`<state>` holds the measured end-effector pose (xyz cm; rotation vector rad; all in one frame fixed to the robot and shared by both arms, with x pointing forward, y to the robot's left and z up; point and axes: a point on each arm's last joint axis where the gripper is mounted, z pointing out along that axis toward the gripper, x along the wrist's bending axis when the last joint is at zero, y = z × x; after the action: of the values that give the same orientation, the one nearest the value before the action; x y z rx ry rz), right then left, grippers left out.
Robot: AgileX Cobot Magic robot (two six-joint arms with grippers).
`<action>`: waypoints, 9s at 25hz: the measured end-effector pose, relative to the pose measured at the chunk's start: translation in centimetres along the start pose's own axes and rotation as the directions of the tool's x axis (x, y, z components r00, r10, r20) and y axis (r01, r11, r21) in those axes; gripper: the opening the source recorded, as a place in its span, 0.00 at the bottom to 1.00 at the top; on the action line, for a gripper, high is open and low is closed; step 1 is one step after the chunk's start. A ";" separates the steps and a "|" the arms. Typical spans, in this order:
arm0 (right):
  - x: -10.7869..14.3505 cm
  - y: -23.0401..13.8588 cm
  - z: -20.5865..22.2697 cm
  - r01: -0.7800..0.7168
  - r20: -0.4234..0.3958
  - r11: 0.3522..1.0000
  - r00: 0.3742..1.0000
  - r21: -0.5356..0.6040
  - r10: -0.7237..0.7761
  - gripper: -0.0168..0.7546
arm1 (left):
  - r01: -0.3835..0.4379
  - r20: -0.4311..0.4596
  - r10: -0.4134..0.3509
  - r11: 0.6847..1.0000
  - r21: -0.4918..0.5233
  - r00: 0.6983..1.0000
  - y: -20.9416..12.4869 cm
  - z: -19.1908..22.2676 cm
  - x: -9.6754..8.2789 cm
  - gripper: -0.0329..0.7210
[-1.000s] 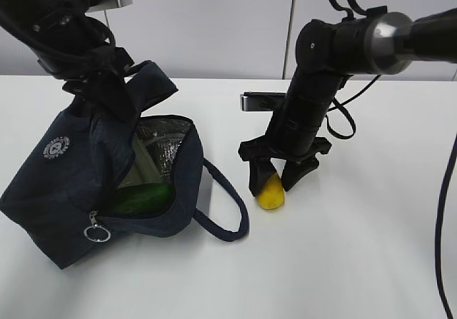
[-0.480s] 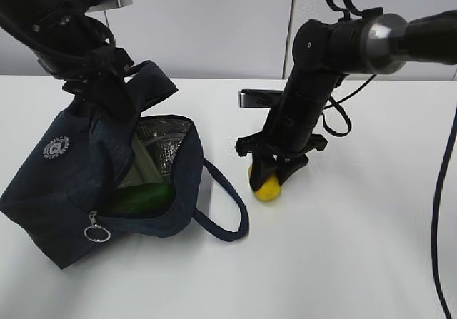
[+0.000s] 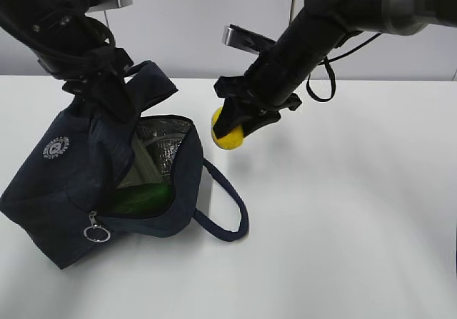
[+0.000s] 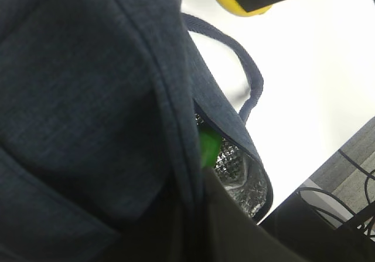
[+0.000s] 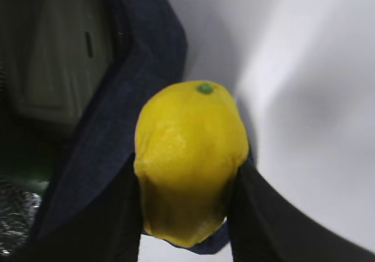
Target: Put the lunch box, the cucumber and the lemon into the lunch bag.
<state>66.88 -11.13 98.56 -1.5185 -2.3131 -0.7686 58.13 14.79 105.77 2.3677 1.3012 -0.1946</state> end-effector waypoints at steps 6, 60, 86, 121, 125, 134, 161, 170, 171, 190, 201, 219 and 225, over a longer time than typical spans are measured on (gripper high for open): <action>1.2 0.6 -0.3 0.032 -0.155 0.997 0.987 -0.069 -0.042 0.38 | 0.000 0.000 0.000 1.000 0.000 1.000 0.0 0.0 0.0 0.04; -2.4 0.8 4.5 -0.064 -0.448 0.993 0.894 -0.100 0.012 0.60 | -0.006 0.002 0.006 1.000 0.005 1.000 0.0 0.0 0.0 0.04; -4.8 -3.2 7.5 -0.153 -0.514 0.988 0.850 -0.031 0.115 0.60 | -0.010 -0.005 0.010 1.000 0.013 1.000 -0.1 0.0 0.0 0.04; -3.4 -0.3 4.3 -0.206 -0.586 0.961 0.808 -0.184 0.061 0.03 | -0.011 0.002 0.011 1.000 0.028 1.000 -0.3 0.0 0.0 0.04; -4.4 0.5 -0.1 -0.195 -0.522 0.957 0.851 -0.216 0.056 0.03 | 0.007 0.042 -0.006 1.000 -0.015 0.999 0.2 -0.1 -0.4 0.04; -2.4 1.1 -6.8 -0.134 -0.413 0.960 0.910 -0.247 0.021 0.03 | 0.046 0.179 -0.027 0.994 -0.099 0.983 1.4 -0.5 -2.5 0.04; -2.2 -0.7 -10.3 -0.036 -0.064 0.989 0.998 -0.142 0.027 0.03 | 0.082 0.254 -0.047 0.988 -0.130 0.966 3.4 5.0 -5.0 0.04; -2.1 -0.6 -10.3 -0.033 -0.074 0.989 0.997 -0.147 0.022 0.22 | 0.072 0.239 -0.040 0.989 -0.127 0.970 3.4 5.1 -4.9 0.20; -2.0 -0.6 -10.3 -0.033 -0.077 0.988 0.997 -0.150 0.022 0.26 | 0.072 0.239 -0.040 0.989 -0.127 0.970 3.4 5.1 -4.9 0.27; 3.2 0.1 -18.1 0.190 -0.001 0.913 0.979 -0.361 -0.203 0.49 | -0.042 0.056 0.058 0.969 -0.245 0.997 2.7 -0.9 -4.0 0.57; 9.8 -2.9 -28.5 0.420 0.290 0.639 0.908 -0.644 -0.303 0.49 | -0.132 -0.076 0.110 0.902 -0.412 0.991 2.4 -5.6 -5.0 0.55; 16.6 -15.1 -35.7 0.568 0.490 0.410 0.823 -0.714 -0.286 0.41 | -0.153 -0.104 0.117 0.863 -0.481 0.988 2.2 -7.6 -5.7 0.54; 14.7 -20.8 -32.1 0.540 0.507 0.401 0.839 -0.740 -0.196 0.41 | -0.166 -0.112 0.126 0.843 -0.511 0.986 1.7 -9.0 -6.2 0.54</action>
<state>39.85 -24.47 126.36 -1.4918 -2.7236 -2.2823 55.39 13.07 116.41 1.9998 1.0306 0.2677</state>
